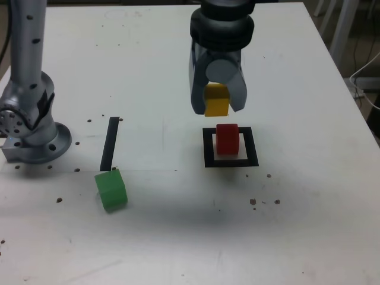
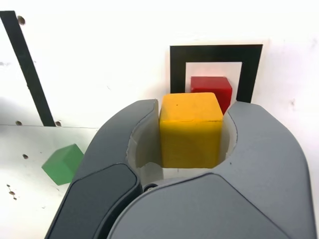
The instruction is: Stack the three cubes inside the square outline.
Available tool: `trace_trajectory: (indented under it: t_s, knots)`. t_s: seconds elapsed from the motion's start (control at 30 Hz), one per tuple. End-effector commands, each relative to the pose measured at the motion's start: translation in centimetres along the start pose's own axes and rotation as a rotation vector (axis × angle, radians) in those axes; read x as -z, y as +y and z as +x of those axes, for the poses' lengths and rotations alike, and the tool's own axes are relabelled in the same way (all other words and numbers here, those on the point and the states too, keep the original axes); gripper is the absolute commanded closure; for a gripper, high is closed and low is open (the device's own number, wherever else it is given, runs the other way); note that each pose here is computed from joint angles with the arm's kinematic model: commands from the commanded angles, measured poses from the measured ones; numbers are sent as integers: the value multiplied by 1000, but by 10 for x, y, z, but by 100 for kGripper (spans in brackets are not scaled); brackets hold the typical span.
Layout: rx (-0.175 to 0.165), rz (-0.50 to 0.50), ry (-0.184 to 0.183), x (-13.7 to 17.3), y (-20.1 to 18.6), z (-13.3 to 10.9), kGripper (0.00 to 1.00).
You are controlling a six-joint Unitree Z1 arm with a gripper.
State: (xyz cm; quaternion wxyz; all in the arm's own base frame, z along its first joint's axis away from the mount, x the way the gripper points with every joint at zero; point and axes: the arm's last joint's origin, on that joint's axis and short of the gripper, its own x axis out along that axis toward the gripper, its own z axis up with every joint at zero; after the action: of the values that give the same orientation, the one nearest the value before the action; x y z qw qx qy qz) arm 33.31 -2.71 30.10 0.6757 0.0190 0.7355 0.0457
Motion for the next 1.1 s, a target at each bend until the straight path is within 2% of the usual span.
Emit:
trace_trajectory:
  t_s: [0.0,0.4,0.7,1.07]
  knots:
    - [5,-1,-9,0,1,1,68]
    - [29,-1,-32,-13,-4,19,68]
    - [36,5,-22,-19,-8,30,68]
    - [38,4,-25,-24,-9,35,68]
